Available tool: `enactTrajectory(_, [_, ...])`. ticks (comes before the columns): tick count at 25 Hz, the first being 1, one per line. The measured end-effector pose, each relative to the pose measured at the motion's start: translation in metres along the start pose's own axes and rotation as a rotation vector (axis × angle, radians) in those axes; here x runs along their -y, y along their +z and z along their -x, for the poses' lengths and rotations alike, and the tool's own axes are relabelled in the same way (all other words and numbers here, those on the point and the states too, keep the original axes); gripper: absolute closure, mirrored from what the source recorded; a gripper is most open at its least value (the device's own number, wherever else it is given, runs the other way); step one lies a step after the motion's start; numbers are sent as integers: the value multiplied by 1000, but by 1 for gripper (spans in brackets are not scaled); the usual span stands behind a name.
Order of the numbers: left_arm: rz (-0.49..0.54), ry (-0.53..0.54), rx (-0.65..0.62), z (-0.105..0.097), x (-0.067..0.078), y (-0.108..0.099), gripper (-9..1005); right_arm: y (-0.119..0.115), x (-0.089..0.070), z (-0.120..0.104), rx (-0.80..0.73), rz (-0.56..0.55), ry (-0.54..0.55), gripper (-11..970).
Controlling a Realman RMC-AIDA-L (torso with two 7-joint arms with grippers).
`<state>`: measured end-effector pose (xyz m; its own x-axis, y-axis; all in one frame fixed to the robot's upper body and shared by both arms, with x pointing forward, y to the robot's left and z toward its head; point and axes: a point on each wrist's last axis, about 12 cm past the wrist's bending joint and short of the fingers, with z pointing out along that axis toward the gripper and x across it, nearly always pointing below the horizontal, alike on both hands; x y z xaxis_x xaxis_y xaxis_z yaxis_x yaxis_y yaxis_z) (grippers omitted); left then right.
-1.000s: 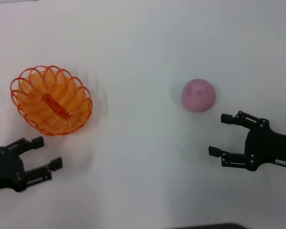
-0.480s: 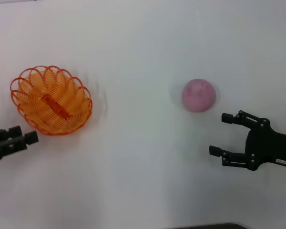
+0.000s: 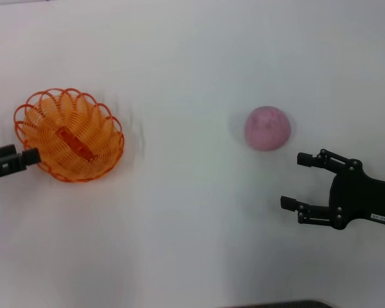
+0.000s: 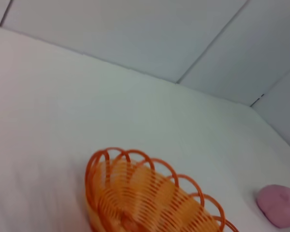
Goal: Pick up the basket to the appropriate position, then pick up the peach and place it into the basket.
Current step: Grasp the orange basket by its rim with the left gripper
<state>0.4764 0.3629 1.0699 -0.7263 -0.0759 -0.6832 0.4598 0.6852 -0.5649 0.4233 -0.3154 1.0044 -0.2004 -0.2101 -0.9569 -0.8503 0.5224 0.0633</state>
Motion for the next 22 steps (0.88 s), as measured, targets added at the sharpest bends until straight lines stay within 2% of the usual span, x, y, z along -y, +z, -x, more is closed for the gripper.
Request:
enactTrajectory(11, [114, 110, -133, 52, 1, 22, 158, 2, 2, 2, 1, 5, -7, 30])
enactTrajectory(22, [210, 302, -273, 113, 18, 60, 157, 1, 2, 2, -2, 9, -5, 29])
